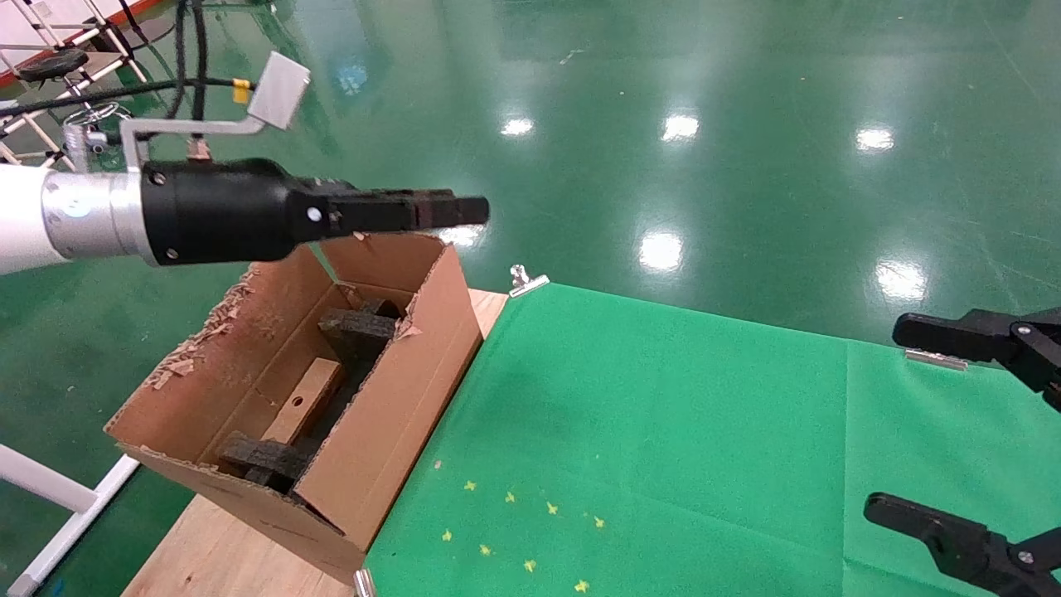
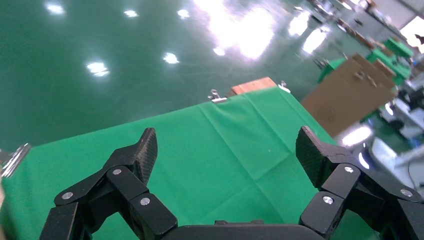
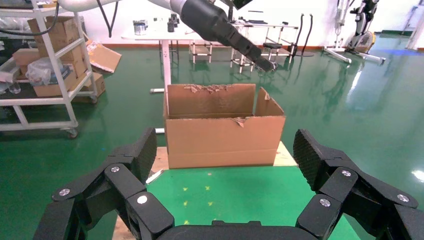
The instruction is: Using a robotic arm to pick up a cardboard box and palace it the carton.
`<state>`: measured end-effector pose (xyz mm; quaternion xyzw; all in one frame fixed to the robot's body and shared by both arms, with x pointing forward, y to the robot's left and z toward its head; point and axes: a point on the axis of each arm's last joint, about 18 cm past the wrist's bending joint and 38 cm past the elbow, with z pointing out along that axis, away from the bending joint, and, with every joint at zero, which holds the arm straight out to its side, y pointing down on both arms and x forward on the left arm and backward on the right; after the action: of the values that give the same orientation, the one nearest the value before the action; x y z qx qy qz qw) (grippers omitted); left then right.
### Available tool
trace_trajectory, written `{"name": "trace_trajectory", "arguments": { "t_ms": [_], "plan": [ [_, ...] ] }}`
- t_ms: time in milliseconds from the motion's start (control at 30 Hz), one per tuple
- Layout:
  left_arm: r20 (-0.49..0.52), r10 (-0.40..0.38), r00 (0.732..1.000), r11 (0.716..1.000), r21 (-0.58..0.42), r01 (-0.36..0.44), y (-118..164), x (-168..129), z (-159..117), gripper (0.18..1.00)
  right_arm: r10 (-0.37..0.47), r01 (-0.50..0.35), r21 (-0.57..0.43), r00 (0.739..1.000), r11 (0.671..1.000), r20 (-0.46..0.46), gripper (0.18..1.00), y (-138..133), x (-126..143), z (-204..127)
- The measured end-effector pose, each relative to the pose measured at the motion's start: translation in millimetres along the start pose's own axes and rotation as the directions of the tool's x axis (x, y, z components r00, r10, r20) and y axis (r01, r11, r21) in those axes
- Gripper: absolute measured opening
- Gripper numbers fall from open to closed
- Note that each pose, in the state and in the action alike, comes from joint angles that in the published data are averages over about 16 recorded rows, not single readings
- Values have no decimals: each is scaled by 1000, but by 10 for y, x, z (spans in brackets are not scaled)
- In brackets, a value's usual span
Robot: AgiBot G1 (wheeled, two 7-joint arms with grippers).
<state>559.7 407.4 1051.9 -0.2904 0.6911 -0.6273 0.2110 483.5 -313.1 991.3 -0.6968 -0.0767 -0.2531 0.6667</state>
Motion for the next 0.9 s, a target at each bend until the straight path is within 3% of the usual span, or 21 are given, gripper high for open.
{"name": "trace_trajectory", "arguments": {
  "t_ms": [433,900],
  "plan": [
    [-161,165,973,986,39,-161,175,359,237,1001,0,0,0,1000,1000,0,1001,0,0,0],
    [-292,343,893,939,137,-315,372,754,356,1001,0,0,0,1000,1000,0,1001,0,0,0]
  ]
}}
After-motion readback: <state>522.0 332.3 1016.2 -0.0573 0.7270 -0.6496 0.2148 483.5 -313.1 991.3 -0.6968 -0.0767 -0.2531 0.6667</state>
